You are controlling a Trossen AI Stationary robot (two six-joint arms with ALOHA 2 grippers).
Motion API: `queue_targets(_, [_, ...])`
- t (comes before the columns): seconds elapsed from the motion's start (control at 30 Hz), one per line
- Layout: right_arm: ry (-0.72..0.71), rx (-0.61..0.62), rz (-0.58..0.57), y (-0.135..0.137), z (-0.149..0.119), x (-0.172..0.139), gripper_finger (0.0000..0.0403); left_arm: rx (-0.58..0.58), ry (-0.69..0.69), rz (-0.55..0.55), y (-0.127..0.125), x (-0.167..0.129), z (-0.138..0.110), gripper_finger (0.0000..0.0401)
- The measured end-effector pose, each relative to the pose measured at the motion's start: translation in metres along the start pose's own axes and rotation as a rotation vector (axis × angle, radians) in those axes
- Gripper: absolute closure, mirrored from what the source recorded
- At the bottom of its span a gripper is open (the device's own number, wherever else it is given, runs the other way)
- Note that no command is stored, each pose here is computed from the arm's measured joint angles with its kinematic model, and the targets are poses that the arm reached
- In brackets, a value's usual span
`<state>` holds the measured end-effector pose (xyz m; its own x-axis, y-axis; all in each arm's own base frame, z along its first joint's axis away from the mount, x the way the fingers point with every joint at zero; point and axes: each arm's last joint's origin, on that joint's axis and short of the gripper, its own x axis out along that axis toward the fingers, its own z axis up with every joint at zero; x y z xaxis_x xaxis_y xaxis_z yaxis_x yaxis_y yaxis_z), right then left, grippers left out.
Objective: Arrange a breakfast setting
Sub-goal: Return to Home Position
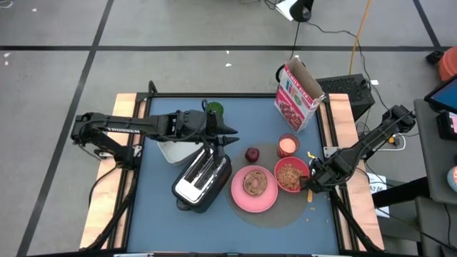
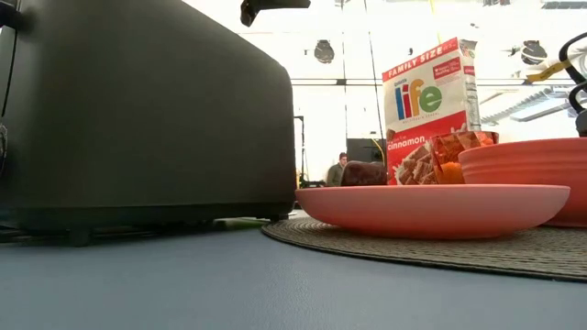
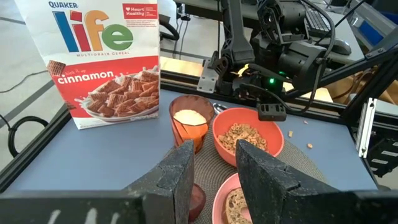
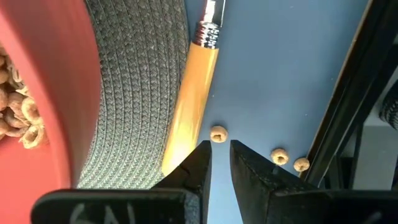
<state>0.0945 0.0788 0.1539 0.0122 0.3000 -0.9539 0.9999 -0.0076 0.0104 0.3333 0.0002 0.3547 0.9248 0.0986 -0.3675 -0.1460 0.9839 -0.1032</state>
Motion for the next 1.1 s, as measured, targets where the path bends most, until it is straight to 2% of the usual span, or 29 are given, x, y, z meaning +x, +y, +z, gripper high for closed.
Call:
queue_targets(0.2, [0.000, 0.000, 0.000, 0.000, 0.000, 0.000, 0.0348, 0.000, 0.000, 0.000, 0.000, 0.000, 0.000, 0.0277])
queue_targets(0.4, [0.034, -0.063, -0.012, -0.001, -0.001, -0.001, 0.0348, 0.000, 0.000, 0.001, 0.000, 0.000, 0.000, 0.0277])
queue_targets(0.6, [0.084, -0.087, 0.041, -0.004, -0.001, -0.009, 0.0348, 0.000, -0.003, 0.000, 0.000, -0.001, 0.001, 0.0277])
queue_targets(0.77, [0.122, -0.121, 0.115, -0.009, 0.001, -0.018, 0.0348, 0.024, -0.026, -0.004, 0.001, -0.022, 0.008, 0.0277])
queue_targets(1.1, [0.175, -0.139, 0.199, -0.024, 0.008, -0.033, 0.0348, 0.126, -0.035, -0.003, 0.006, -0.082, 0.018, 0.0277])
